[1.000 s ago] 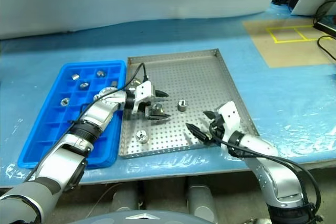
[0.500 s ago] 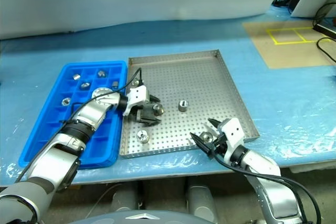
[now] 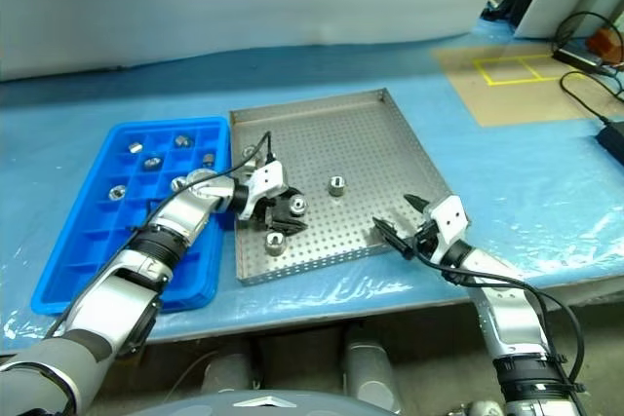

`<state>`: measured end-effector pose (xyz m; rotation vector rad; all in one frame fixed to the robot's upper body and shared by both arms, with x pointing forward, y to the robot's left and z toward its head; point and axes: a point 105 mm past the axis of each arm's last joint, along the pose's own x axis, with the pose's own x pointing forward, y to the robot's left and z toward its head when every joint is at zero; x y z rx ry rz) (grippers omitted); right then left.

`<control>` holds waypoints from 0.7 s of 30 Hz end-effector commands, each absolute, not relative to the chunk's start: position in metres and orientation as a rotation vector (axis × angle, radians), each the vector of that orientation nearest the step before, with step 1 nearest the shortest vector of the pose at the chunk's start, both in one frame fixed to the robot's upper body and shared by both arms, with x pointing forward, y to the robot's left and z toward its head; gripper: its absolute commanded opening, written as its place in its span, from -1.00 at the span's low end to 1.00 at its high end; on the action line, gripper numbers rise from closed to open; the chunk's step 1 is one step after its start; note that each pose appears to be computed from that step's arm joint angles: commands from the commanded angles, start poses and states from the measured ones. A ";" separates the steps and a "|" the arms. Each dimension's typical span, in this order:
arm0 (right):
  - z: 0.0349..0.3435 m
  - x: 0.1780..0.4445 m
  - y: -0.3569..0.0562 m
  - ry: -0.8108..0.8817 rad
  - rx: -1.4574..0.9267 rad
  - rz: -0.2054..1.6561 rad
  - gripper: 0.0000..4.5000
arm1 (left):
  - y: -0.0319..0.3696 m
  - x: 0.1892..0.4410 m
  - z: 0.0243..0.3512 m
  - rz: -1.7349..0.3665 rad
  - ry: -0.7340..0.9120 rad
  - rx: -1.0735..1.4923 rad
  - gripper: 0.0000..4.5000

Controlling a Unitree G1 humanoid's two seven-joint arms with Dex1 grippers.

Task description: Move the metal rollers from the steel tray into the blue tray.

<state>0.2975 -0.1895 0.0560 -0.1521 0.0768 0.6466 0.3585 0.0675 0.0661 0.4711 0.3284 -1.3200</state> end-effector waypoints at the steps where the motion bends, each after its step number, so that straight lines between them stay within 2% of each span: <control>1: -0.009 0.281 -0.208 0.315 -0.188 0.605 1.00 | 0.067 0.365 0.074 -1.282 0.286 0.490 0.14; 2: -0.011 0.282 -0.208 0.314 -0.190 0.606 1.00 | 0.067 0.364 0.074 -1.289 0.282 0.492 0.14; 4: -0.016 0.283 -0.208 0.315 -0.191 0.607 1.00 | 0.066 0.363 0.074 -1.295 0.279 0.490 -0.07; 6: -0.015 0.284 -0.207 0.308 -0.194 0.612 1.00 | 0.066 0.363 0.074 -1.285 0.267 0.501 -0.16; 18: -0.007 0.281 -0.203 0.299 -0.201 0.629 1.00 | 0.063 0.368 0.085 -1.248 0.202 0.474 -0.16; 21: -0.007 0.279 -0.201 0.306 -0.189 0.646 1.00 | 0.060 0.362 0.091 -1.270 0.178 0.433 -0.16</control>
